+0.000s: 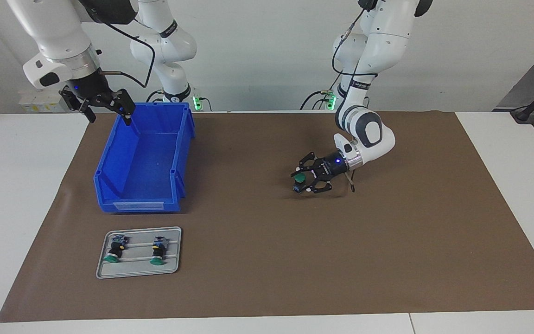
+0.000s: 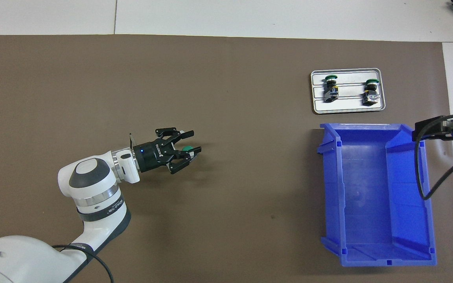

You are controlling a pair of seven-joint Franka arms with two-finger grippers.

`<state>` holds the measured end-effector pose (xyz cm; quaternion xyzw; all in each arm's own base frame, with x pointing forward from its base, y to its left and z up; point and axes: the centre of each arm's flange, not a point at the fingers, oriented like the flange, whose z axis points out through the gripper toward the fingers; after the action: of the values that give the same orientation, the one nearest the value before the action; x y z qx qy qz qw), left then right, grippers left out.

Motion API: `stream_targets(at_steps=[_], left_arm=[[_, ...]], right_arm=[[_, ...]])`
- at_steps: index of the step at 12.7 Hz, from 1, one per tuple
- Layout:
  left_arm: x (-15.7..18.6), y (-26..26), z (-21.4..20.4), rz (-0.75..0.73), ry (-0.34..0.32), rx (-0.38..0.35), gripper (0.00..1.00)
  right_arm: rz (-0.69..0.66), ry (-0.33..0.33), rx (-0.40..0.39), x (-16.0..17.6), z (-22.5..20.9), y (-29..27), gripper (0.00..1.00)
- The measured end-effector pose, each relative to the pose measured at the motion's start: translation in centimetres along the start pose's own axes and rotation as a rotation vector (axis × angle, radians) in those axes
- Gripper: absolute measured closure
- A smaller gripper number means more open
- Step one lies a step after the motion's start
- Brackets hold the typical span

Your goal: Place and press button with both arms

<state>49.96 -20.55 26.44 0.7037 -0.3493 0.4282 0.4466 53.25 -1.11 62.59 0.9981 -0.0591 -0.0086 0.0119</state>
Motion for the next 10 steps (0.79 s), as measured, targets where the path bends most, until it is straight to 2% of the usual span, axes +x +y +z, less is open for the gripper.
stream_targets(at_steps=[5,7,8,10], left_arm=[[10.4,0.1,-1.8,-0.140,0.056,0.130,0.41],[13.1,0.2,-2.5,-0.167,0.078,0.169,0.41],[13.7,0.2,-2.6,-0.171,0.072,0.187,0.41],[14.7,0.5,-2.2,-0.169,0.016,0.197,0.42]], right_arm=[[0.000,0.000,0.000,0.0,0.0,0.0,0.00],[0.000,0.000,0.000,0.0,0.0,0.0,0.00],[0.000,0.000,0.000,0.0,0.0,0.0,0.00],[0.000,0.000,0.000,0.0,0.0,0.0,0.00]])
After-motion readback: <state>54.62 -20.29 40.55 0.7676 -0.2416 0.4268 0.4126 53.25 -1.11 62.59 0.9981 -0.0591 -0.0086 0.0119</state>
